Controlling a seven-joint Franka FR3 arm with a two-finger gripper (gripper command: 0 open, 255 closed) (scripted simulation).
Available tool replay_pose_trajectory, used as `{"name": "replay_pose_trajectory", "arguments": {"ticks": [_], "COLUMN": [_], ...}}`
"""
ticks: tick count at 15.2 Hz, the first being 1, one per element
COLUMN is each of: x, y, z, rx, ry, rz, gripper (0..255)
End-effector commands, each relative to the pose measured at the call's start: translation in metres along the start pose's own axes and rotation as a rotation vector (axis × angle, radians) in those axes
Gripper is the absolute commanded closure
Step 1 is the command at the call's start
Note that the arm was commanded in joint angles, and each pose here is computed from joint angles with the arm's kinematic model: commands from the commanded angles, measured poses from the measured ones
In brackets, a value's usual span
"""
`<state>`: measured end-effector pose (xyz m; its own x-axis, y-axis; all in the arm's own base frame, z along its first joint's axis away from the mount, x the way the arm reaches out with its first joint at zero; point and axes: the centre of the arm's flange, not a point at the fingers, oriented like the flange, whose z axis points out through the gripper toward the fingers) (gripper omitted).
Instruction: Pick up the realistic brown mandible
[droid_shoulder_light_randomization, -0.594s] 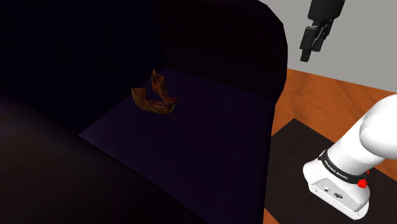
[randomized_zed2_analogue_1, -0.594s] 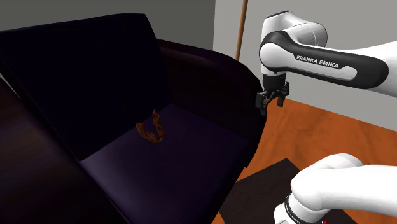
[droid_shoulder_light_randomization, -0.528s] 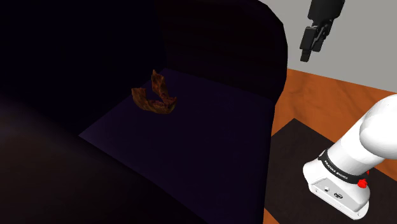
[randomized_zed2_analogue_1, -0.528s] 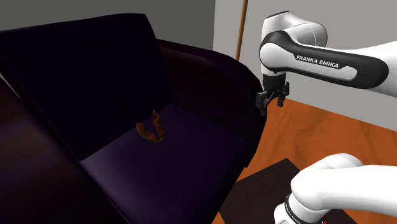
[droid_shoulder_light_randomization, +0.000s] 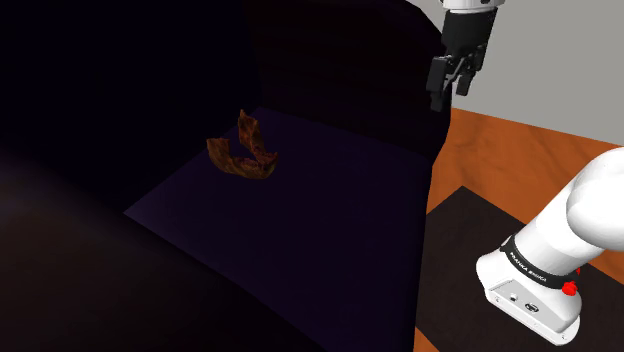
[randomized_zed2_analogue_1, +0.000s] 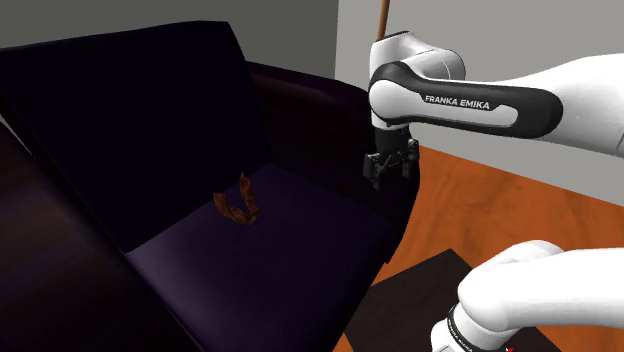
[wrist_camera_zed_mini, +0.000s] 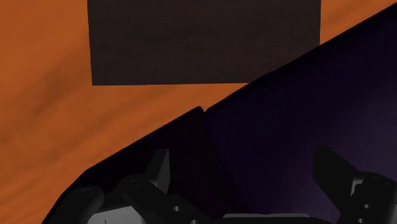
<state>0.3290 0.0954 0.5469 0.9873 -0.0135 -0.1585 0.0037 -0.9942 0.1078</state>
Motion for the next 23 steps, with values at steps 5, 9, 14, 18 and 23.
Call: {"name": "replay_pose_trajectory", "arguments": {"ticks": [5,9,14,18,23], "x": [0.029,0.052,0.083,0.11,0.146], "y": [-0.069,-0.115,-0.17,-0.213,-0.265], "z": [0.005,0.008,0.011,0.013,0.014], "rx": [0.021,0.034,0.05,0.063,0.08], "ry": [0.002,0.003,0.005,0.006,0.008], "rz": [0.066,0.108,0.162,0.204,0.257], "gripper": [0,0,0,0,0]}}
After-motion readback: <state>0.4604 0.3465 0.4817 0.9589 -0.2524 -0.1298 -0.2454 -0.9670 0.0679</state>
